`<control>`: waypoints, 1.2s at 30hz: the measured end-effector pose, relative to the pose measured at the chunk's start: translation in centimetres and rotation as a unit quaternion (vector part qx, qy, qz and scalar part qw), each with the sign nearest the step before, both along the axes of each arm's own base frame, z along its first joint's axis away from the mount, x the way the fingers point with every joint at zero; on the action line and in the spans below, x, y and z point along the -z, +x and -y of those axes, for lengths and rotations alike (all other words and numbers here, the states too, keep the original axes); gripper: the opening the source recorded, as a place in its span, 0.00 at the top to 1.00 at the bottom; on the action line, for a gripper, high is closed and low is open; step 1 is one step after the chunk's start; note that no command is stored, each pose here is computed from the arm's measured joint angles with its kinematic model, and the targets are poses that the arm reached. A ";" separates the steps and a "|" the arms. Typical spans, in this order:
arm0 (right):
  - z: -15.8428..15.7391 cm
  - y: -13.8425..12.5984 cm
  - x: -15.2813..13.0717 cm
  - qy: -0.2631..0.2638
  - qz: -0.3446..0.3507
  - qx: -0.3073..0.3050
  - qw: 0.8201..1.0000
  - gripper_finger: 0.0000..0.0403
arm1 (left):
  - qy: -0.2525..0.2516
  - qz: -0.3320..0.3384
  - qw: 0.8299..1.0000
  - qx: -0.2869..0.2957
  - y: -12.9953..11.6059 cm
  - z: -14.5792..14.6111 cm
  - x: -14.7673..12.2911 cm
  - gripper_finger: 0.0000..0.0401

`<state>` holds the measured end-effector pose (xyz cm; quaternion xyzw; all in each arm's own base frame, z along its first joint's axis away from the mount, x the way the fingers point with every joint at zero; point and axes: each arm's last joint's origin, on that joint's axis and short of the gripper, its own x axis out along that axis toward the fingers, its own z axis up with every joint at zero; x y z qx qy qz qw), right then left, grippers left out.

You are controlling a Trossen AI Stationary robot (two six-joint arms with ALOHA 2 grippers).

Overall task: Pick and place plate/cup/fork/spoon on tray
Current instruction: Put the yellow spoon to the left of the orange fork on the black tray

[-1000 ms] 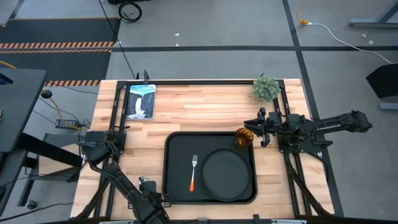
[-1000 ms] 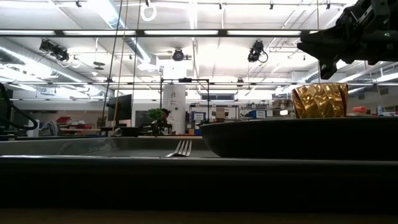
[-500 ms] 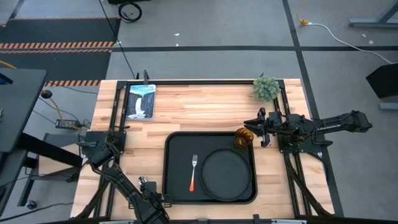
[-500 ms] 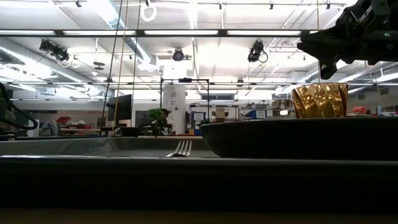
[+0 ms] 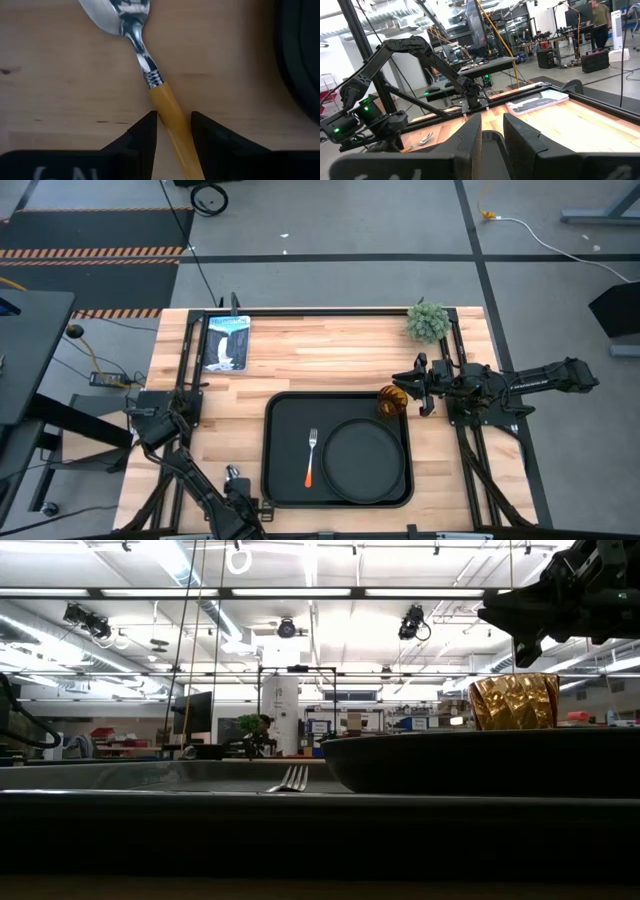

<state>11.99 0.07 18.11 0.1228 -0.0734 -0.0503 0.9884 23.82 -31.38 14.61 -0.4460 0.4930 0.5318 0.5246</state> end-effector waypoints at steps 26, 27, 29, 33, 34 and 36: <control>0.0 0.0 0.0 0.000 0.000 0.000 1.000 0.78 | -0.002 -0.002 1.000 -0.008 0.8 -0.6 0.0 0.85; 0.0 0.0 0.0 0.000 0.000 0.000 1.000 0.78 | 0.003 -0.005 1.000 -0.010 0.8 -0.8 0.0 0.85; 0.0 0.0 0.0 0.000 0.000 0.000 1.000 0.78 | 0.017 -0.009 1.000 -0.014 1.0 -1.3 0.0 0.85; 0.0 0.0 0.0 0.000 0.000 0.000 1.000 0.78 | 0.032 -0.013 0.999 -0.023 1.5 -2.0 -0.1 0.85; 0.0 0.0 0.0 0.000 0.000 0.000 1.000 0.78 | 0.034 -0.015 0.999 -0.026 1.6 -2.2 -0.1 0.85; 0.0 0.0 0.0 0.000 0.000 0.000 1.000 0.78 | 0.036 -0.017 0.999 -0.030 1.9 -2.5 -0.1 0.85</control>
